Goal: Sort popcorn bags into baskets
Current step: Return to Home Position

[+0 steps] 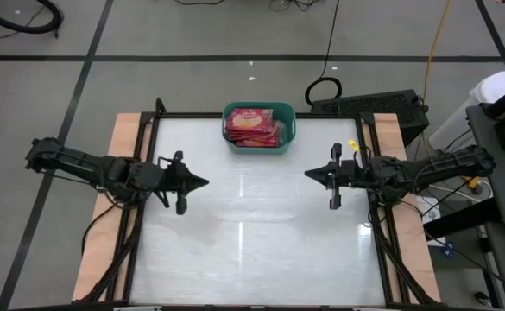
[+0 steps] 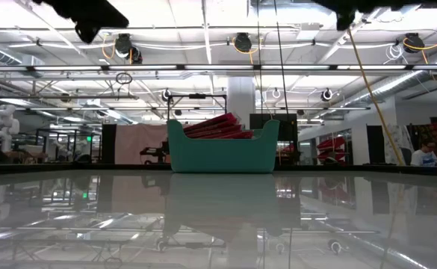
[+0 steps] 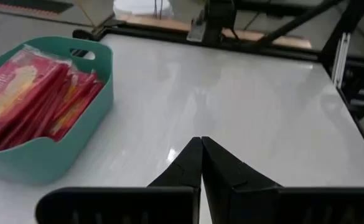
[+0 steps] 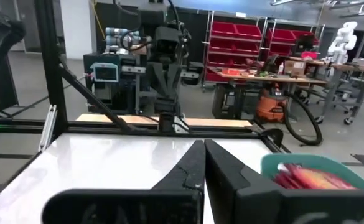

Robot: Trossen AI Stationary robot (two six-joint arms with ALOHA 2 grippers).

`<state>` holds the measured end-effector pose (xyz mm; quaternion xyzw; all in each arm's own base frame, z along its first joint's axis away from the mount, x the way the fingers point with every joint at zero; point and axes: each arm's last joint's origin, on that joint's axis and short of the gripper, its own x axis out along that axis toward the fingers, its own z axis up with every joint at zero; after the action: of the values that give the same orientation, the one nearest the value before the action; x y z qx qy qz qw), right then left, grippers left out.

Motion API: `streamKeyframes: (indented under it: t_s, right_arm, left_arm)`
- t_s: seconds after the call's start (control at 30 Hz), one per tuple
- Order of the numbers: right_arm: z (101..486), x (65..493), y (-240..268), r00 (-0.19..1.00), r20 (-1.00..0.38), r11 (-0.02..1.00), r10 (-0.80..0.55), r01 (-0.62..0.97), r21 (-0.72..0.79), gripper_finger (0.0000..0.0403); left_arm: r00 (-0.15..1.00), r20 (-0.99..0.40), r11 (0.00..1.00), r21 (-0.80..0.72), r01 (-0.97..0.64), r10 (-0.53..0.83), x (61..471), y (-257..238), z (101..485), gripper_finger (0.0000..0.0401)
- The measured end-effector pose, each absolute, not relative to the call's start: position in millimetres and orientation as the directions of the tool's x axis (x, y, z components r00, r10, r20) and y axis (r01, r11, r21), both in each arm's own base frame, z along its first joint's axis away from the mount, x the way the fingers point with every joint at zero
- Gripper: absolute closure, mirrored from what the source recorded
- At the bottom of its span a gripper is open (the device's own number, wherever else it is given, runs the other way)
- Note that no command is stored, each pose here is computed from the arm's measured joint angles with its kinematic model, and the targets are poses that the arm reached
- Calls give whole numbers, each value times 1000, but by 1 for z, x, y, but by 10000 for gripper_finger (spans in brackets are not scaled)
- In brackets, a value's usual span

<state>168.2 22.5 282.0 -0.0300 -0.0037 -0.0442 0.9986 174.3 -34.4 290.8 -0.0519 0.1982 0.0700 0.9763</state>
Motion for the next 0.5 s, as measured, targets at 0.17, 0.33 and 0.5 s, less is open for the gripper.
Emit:
streamKeyframes:
  t_s: [0.17,0.33,0.5]
  right_arm:
    - [255,152,20,996,2,994,-90,90,-63,403]
    - [235,139,16,990,2,987,-142,142,-76,403]
    - [217,130,14,992,0,990,-127,127,-54,403]
  left_arm:
    - [932,-345,984,-99,-151,108,175,-34,266,397]
    - [926,-359,981,-107,-165,116,171,-32,243,398]
    - [919,-373,975,-123,-185,127,164,-28,225,397]
